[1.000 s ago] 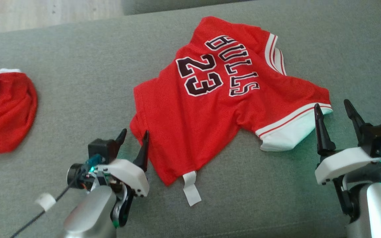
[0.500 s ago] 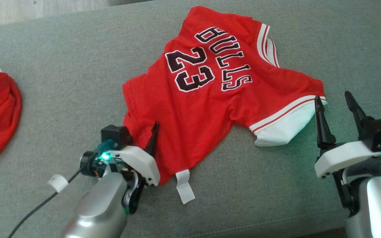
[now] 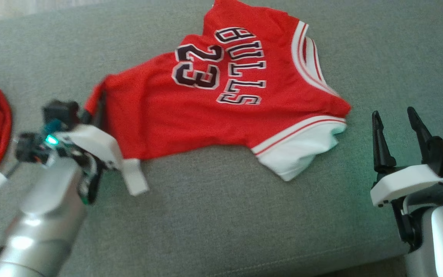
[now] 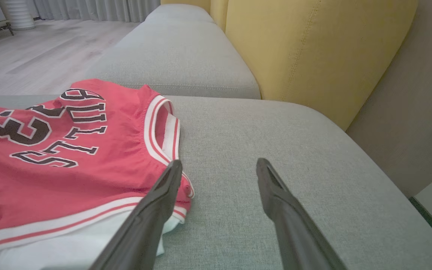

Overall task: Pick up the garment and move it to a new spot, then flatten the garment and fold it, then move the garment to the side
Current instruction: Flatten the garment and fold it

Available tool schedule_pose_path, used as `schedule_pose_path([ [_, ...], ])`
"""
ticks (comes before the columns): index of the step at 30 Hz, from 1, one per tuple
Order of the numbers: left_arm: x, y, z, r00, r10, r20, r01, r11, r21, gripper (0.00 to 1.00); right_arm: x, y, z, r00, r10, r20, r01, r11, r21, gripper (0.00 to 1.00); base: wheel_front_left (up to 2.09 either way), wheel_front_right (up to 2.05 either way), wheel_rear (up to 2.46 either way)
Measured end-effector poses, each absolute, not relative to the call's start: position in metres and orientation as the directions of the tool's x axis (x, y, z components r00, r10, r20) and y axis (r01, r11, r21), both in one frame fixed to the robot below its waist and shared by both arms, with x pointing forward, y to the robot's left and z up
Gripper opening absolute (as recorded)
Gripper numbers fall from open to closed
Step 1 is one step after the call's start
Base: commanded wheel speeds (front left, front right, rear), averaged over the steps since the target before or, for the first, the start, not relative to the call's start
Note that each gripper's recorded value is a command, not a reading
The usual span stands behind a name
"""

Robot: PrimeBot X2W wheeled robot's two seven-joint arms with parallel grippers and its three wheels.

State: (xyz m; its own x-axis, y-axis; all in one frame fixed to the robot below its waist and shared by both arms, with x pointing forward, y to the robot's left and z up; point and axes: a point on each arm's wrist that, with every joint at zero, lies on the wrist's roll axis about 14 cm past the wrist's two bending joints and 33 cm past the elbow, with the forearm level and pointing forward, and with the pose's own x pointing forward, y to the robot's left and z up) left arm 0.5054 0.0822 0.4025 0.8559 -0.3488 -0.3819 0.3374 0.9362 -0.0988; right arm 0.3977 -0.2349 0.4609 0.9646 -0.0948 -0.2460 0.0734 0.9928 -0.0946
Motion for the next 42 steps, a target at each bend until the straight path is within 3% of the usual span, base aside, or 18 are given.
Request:
schedule_pose_path([
  [9, 0.534, 0.101, 0.405, 0.871, -0.309, -0.382, 0.313, 0.948, -0.053, 0.0, 0.392, -0.246, 0.447, 0.951, -0.126, -0.282, 0.103, 0.99, -0.098, 1.0, 0.0, 0.0, 0.0],
  [10, 0.534, 0.101, 0.403, 0.869, -0.31, -0.387, 0.314, 0.948, -0.053, 0.16, 0.391, -0.247, 0.447, 0.951, -0.13, -0.282, 0.106, 0.989, -0.098, 1.0, 0.0, 0.0, 0.0],
  [11, 0.534, 0.1, 0.402, 0.867, -0.312, -0.388, 0.316, 0.947, -0.055, 0.47, 0.39, -0.248, 0.446, 0.95, -0.133, -0.281, 0.11, 0.989, -0.099, 1.0, 0.0, 0.0, 0.0],
  [12, 0.534, 0.1, 0.402, 0.868, -0.313, -0.386, 0.316, 0.947, -0.058, 0.96, 0.39, -0.249, 0.445, 0.949, -0.136, -0.283, 0.113, 0.989, -0.099, 1.0, 0.0, 0.0, 0.0],
  [13, 0.534, 0.1, 0.404, 0.872, -0.313, -0.378, 0.313, 0.948, -0.061, 1.0, 0.39, -0.249, 0.445, 0.949, -0.138, -0.283, 0.114, 0.989, -0.098, 1.0, 0.0, 0.0, 0.0],
  [24, 0.514, 0.093, 0.431, 0.912, -0.336, -0.237, 0.316, 0.941, -0.122, 1.0, 0.39, -0.234, 0.441, 0.952, -0.093, -0.292, 0.076, 0.995, -0.067, 1.0, 0.0, 0.0, 0.0],
  [32, 0.453, 0.082, 0.452, 0.927, -0.348, -0.14, 0.314, 0.924, -0.217, 1.0, 0.361, -0.19, 0.389, 0.889, 0.033, -0.457, -0.054, 0.998, -0.033, 1.0, 0.0, 0.0, 0.0],
  [42, 0.38, 0.109, 0.458, 0.97, -0.213, -0.116, 0.179, 0.95, -0.255, 1.0, 0.356, -0.165, 0.363, 0.852, 0.107, -0.513, -0.131, 0.991, -0.011, 1.0, 0.0, 0.0, 0.0],
])
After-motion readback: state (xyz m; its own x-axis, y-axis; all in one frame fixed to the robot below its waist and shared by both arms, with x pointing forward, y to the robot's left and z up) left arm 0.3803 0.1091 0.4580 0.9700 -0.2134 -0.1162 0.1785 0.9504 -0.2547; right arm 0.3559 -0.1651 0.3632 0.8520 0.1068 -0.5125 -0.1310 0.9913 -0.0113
